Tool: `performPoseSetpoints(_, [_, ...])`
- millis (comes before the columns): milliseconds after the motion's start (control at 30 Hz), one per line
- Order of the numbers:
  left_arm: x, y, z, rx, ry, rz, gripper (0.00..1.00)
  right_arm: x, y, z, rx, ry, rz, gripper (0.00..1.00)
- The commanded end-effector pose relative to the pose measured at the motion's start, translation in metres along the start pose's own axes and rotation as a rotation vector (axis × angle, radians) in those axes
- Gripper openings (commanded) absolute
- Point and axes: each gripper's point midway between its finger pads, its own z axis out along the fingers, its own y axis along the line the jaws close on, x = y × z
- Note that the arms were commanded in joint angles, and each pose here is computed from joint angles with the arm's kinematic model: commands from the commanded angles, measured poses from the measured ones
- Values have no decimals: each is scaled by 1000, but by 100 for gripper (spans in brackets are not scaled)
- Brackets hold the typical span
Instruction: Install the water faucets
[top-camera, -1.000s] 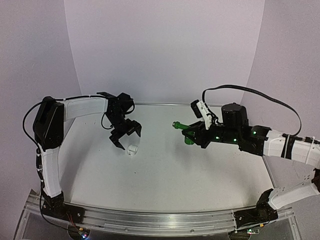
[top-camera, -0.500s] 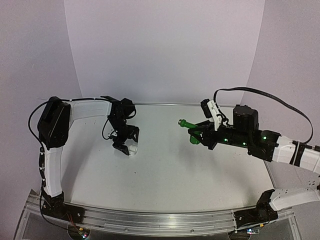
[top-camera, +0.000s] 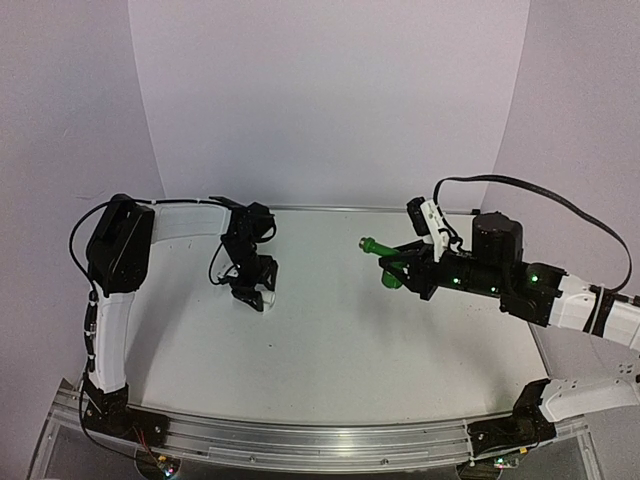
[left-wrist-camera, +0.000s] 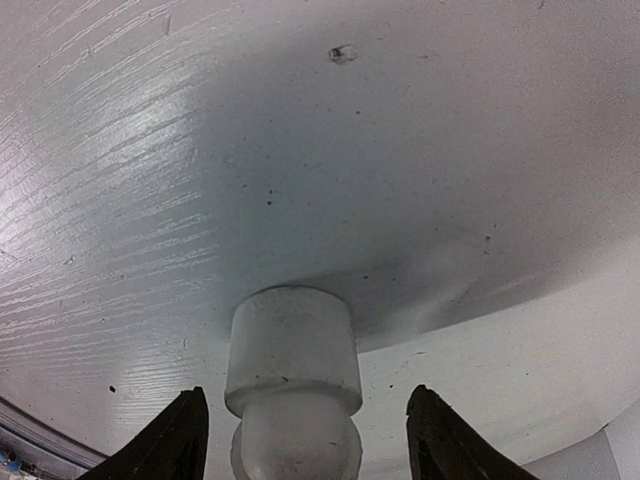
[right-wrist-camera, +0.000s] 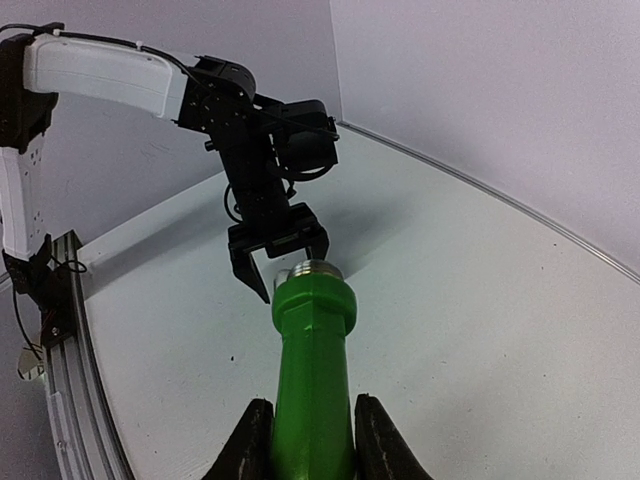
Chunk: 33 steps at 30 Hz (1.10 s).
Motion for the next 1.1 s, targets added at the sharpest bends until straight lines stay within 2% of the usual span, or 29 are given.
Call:
performPoseSetpoints(0, [4, -8, -5, 8, 6, -12, 66, -22, 3, -7, -11, -87, -4, 0])
performPoseSetpoints(233, [4, -12, -7, 22, -1, -11, 51, -20, 3, -7, -8, -82, -5, 0])
performPoseSetpoints(367, [5, -12, -9, 27, 1, 12, 33, -19, 0, -6, 9, -79, -10, 0])
performPoseSetpoints(467, [9, -20, -24, 74, -20, 91, 20, -20, -8, -5, 54, -81, -13, 0])
performPoseSetpoints(533, [12, -26, -39, 118, -35, 159, 5, -19, -19, 0, 111, -66, -16, 0])
performPoseSetpoints(567, [13, -28, -47, 139, -45, 197, 1, -18, -24, 5, 134, -49, -29, 0])
performPoseSetpoints(633, [15, -34, -68, 193, -68, 276, 0, -15, -31, 14, 166, -18, -86, 0])
performPoseSetpoints(733, [21, -43, -99, 304, -99, 414, 0, -16, -36, 25, 189, -2, -167, 0])
performPoseSetpoints(867, [40, -62, -159, 588, -125, 672, 0, -27, -42, 40, 212, 6, -258, 0])
performPoseSetpoints(933, [53, -68, -190, 725, -147, 871, 0, -30, -43, 50, 205, 16, -311, 0])
performPoseSetpoints(1067, [88, -54, -243, 903, -177, 1290, 0, -43, -38, 63, 171, 10, -457, 0])
